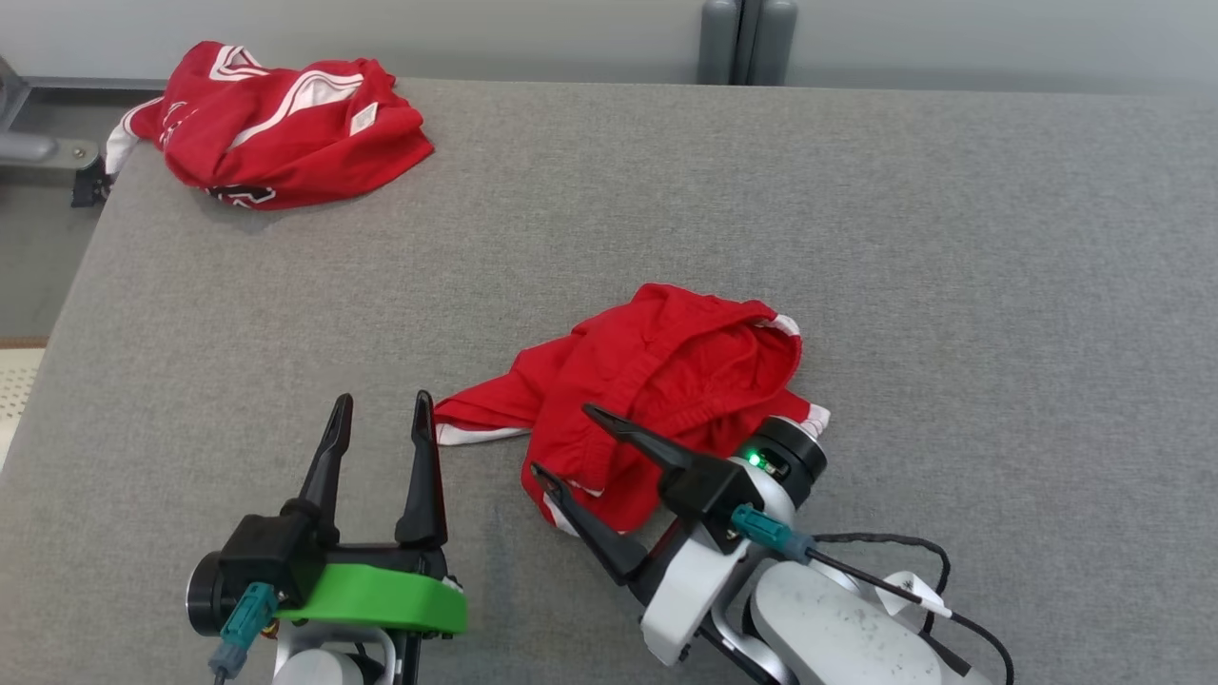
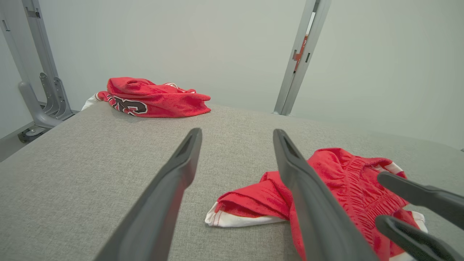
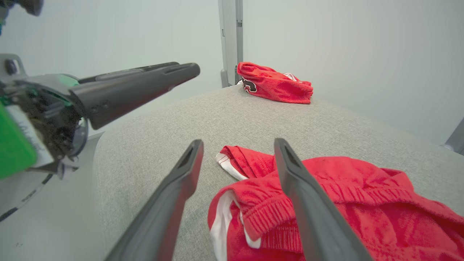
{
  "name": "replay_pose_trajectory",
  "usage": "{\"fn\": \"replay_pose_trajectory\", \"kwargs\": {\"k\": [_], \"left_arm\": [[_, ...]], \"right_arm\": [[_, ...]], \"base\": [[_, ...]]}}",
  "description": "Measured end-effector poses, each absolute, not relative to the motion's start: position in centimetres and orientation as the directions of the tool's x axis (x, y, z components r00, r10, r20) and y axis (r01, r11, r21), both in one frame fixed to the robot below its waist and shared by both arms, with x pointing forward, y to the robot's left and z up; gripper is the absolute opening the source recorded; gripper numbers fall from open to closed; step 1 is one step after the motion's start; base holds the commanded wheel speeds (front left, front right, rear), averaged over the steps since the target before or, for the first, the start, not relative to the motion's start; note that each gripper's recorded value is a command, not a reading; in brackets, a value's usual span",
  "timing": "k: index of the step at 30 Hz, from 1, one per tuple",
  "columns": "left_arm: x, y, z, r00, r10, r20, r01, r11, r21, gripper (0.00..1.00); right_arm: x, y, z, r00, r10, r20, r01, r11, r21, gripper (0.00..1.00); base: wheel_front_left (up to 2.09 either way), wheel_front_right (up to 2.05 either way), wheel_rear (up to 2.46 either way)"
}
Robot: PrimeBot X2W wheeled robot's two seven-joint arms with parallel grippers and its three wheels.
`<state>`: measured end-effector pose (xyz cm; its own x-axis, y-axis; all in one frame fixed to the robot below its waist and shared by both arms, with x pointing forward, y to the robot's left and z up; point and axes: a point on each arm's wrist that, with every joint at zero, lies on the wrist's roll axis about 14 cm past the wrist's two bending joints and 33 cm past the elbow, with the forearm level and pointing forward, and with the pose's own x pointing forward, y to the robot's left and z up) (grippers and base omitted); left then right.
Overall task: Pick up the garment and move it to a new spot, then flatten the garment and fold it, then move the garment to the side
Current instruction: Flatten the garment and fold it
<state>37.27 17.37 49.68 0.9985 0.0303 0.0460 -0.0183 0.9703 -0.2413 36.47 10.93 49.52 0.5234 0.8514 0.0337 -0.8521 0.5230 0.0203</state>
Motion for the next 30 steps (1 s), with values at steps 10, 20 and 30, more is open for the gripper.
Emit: {"fn": "replay_pose_trajectory", "kwargs": {"k": [10, 20, 30], "left_arm": [[37.5, 11.8, 50.3, 0.985, -0.155, 0.074, 0.168, 0.96, -0.222, 1.0], [35.8, 2.9, 46.3, 0.883, -0.466, -0.058, 0.447, 0.872, -0.201, 1.0], [39.1, 0.3, 42.4, 0.815, -0.539, -0.213, 0.526, 0.842, -0.115, 1.0]], "right_arm": [[39.3, 1.0, 50.3, 0.795, 0.602, 0.069, -0.605, 0.795, 0.044, 1.0], [40.2, -7.6, 51.4, 0.924, 0.367, 0.103, -0.371, 0.928, 0.023, 1.0], [41.0, -12.2, 52.1, 0.962, 0.239, 0.13, -0.243, 0.97, 0.016, 1.0]], "base": [[0.0, 0.0, 0.0], [0.0, 0.0, 0.0], [0.0, 0.0, 0.0]]}}
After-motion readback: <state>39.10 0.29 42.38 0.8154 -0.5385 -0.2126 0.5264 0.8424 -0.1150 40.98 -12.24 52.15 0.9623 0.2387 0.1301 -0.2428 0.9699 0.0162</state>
